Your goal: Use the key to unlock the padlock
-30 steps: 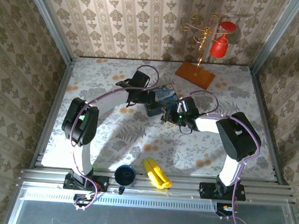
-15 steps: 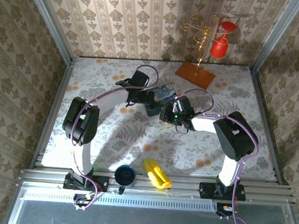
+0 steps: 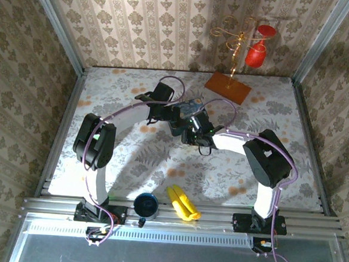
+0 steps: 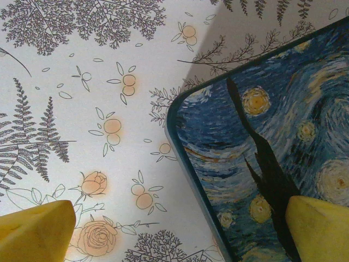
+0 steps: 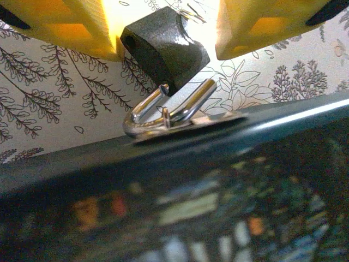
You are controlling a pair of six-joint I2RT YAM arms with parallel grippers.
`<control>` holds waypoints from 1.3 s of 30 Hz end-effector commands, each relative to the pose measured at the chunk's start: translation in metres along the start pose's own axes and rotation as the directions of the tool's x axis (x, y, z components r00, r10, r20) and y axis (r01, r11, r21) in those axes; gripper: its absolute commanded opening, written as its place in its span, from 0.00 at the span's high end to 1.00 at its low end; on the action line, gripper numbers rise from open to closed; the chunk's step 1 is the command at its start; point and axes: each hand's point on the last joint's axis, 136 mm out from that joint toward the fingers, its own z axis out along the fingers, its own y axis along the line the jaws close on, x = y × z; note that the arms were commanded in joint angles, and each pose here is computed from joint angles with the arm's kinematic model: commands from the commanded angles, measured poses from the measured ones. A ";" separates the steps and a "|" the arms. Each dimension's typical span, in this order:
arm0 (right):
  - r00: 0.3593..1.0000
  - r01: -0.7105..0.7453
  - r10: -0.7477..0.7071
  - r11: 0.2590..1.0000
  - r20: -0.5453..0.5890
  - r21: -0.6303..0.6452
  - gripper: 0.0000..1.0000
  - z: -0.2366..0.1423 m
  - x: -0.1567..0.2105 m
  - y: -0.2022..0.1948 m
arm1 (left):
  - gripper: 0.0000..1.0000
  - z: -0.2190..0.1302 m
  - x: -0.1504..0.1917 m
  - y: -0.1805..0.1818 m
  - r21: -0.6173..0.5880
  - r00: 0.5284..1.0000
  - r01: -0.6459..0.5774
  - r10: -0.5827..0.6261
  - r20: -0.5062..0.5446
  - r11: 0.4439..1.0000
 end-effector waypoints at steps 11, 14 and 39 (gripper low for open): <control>0.999 0.035 -0.031 0.985 -0.025 0.169 0.71 -0.001 0.010 -0.021 | 0.00 0.001 0.004 0.007 -0.024 1.000 0.015 -0.016 -0.021 1.000; 1.000 0.014 -0.012 0.986 -0.013 0.168 0.71 -0.003 0.008 -0.021 | 0.00 -0.001 0.003 0.007 -0.026 1.000 0.016 -0.016 -0.015 1.000; 0.990 -0.123 0.110 0.979 0.087 0.160 1.00 -0.046 -0.024 -0.013 | 0.00 -0.029 -0.034 -0.010 -0.030 0.993 -0.061 0.064 0.104 0.998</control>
